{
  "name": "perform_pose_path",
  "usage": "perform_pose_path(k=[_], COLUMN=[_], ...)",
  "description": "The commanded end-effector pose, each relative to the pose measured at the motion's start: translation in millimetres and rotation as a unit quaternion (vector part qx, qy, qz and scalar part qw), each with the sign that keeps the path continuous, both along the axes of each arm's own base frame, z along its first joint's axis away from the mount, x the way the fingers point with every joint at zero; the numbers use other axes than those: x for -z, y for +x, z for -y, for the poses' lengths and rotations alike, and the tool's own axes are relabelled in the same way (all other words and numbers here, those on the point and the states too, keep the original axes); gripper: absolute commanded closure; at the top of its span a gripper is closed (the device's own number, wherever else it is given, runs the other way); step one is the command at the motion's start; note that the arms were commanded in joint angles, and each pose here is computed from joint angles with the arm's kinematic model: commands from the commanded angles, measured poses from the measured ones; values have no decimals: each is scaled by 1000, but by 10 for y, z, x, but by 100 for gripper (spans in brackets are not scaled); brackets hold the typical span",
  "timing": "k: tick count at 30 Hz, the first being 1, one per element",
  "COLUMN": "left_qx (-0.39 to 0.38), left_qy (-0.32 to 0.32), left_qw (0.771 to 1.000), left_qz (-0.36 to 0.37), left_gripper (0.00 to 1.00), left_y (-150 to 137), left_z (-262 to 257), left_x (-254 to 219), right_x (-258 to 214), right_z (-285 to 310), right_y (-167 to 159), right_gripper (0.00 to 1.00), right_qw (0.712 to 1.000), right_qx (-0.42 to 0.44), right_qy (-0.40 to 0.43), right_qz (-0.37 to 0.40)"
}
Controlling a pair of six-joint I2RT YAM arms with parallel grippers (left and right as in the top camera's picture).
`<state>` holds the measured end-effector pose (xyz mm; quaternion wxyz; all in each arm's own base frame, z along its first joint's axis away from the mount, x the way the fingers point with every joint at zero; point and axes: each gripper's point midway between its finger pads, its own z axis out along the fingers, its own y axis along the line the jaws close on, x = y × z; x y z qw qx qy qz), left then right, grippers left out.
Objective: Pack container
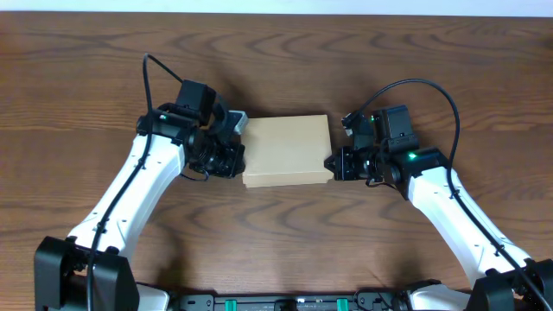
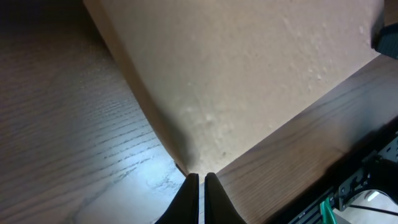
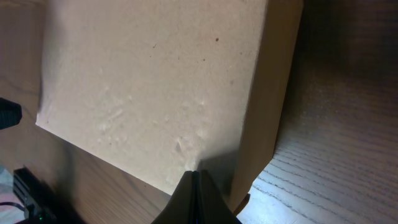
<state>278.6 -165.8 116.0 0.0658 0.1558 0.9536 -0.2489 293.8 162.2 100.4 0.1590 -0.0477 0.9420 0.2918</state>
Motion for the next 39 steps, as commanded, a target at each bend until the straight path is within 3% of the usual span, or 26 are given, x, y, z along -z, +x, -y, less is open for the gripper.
perform_pose_path(k=[1, 14, 23, 32, 39], left_qx=[3, 5, -11, -44, -10], left_qy=[7, 12, 37, 28, 26], left_qw=[1000, 1000, 999, 994, 981], left_qz=[11, -10, -22, 94, 191], left_gripper=[94, 94, 94, 94, 94], left_y=[29, -24, -127, -416, -921], left_z=[25, 83, -27, -220, -251], left_x=[9, 174, 97, -722, -1014], right_x=[62, -25, -944, -1351, -1291], right_z=[-27, -50, -22, 643, 865], right_y=[-45, -15, -99, -907, -1547], right_gripper=[99, 99, 99, 98, 98], right_qw=[1000, 1000, 997, 988, 977], right_qx=[-2, -4, -17, 56, 71], right_qy=[1, 7, 19, -86, -75], right_qz=[-13, -6, 73, 120, 184])
